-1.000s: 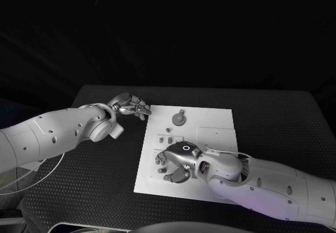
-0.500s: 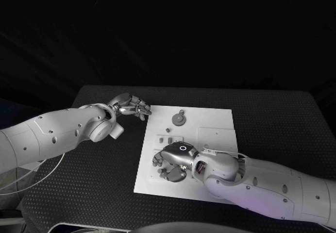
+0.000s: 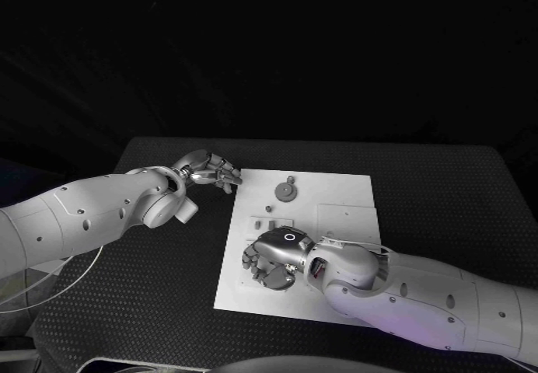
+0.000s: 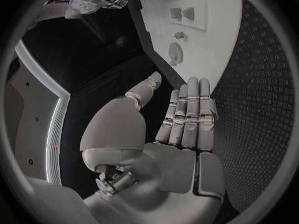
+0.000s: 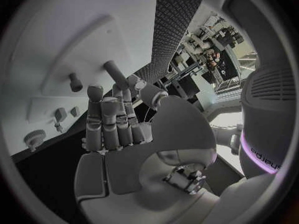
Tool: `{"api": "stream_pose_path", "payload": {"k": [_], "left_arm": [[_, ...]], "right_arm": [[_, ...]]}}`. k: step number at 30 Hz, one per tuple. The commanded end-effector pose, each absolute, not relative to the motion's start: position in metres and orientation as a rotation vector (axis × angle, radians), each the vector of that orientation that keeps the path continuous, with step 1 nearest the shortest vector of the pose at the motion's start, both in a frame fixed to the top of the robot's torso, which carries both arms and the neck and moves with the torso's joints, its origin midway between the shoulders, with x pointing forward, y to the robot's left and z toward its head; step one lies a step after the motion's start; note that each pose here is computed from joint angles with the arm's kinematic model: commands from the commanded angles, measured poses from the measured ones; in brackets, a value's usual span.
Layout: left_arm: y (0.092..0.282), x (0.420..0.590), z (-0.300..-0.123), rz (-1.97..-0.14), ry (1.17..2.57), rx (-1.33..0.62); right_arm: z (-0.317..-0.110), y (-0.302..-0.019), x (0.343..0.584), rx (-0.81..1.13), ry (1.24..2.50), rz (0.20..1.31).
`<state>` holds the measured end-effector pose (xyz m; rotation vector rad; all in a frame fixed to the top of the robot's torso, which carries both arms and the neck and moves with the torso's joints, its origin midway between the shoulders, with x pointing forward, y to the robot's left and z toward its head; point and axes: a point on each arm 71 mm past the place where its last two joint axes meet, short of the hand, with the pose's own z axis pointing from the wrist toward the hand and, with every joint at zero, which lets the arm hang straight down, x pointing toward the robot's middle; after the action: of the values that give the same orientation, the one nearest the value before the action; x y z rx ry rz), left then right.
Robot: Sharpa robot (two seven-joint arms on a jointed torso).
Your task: Assemble the parts on the task board
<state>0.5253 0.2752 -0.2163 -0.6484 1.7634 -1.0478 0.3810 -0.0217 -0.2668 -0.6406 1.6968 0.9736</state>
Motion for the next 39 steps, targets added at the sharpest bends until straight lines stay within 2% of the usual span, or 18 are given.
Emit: {"api": "stream_pose_path", "payload": {"k": [1,39], "left_arm": [[0.273,0.525,-0.216,-1.065,1.772,-0.644],[0.275,0.525,-0.216,-1.059,1.774,-0.647]], "right_arm": [[-0.268,-0.022,0.38,-0.661,1.695,0.977],[-0.269,-0.036,0.385,-0.609,1.694,0.953]]}}
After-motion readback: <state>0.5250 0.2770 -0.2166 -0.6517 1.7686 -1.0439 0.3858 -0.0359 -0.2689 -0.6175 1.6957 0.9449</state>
